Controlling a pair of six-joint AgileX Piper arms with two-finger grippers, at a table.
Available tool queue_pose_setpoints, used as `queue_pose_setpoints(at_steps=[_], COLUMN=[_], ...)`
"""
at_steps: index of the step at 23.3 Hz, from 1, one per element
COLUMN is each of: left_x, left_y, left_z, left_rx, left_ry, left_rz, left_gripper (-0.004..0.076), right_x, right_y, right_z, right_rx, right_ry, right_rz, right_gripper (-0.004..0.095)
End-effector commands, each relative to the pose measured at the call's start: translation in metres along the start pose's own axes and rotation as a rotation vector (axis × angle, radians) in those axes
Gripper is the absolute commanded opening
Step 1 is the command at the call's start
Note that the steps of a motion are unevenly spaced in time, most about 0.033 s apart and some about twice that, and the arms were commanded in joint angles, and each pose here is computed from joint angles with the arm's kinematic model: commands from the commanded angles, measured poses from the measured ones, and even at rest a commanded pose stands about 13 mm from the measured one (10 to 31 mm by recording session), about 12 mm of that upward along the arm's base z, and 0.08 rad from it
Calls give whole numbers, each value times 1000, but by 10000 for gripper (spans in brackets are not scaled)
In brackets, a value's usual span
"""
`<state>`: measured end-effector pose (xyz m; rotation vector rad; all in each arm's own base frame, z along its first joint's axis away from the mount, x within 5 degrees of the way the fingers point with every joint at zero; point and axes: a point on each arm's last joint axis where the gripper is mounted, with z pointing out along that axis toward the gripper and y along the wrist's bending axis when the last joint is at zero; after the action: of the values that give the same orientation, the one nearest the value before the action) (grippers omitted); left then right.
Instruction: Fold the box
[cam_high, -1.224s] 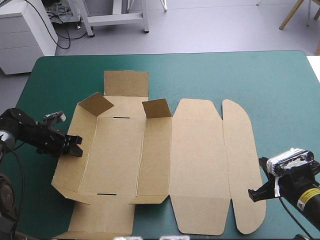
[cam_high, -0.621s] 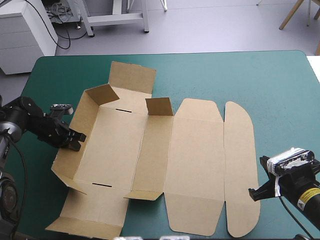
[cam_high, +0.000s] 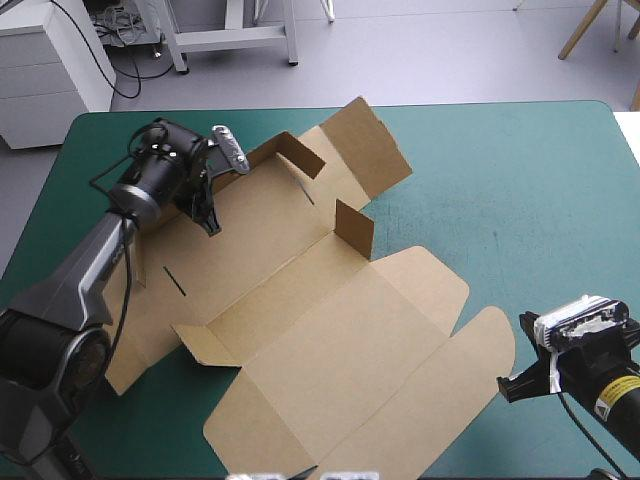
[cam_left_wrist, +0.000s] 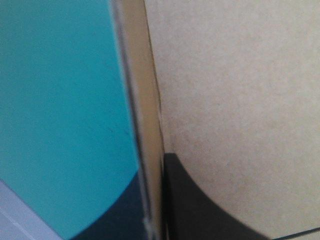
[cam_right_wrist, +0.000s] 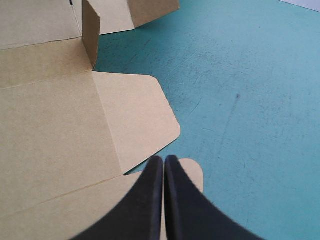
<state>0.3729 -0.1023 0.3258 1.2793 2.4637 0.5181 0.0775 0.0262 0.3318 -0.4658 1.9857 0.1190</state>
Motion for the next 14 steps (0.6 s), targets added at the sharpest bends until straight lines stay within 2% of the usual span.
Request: queue_pose_setpoints(at_steps=[1,4,9,14], left_x=[-26,-51,-89,-105], left_y=[8,-3,-38,-65], left_z=[-25,-20,-20,-39], left_rx=[-214,-273,-291,-370], left_ry=[-89,-133,-259,-290], left_rz=[109,189,303,371], left_gripper=[-10,-10,-10,-10], right_x=[-13,-13,-13,-12], right_y=[-2,-2,-2,-2], right_z=[-4,-4,-4,-4], right_rx=[11,11,11,11], right_ry=[-85,-85,-81,-78], right_rz=[-19,-19,-19,-15], right_gripper=[-14,-14,-14,-14])
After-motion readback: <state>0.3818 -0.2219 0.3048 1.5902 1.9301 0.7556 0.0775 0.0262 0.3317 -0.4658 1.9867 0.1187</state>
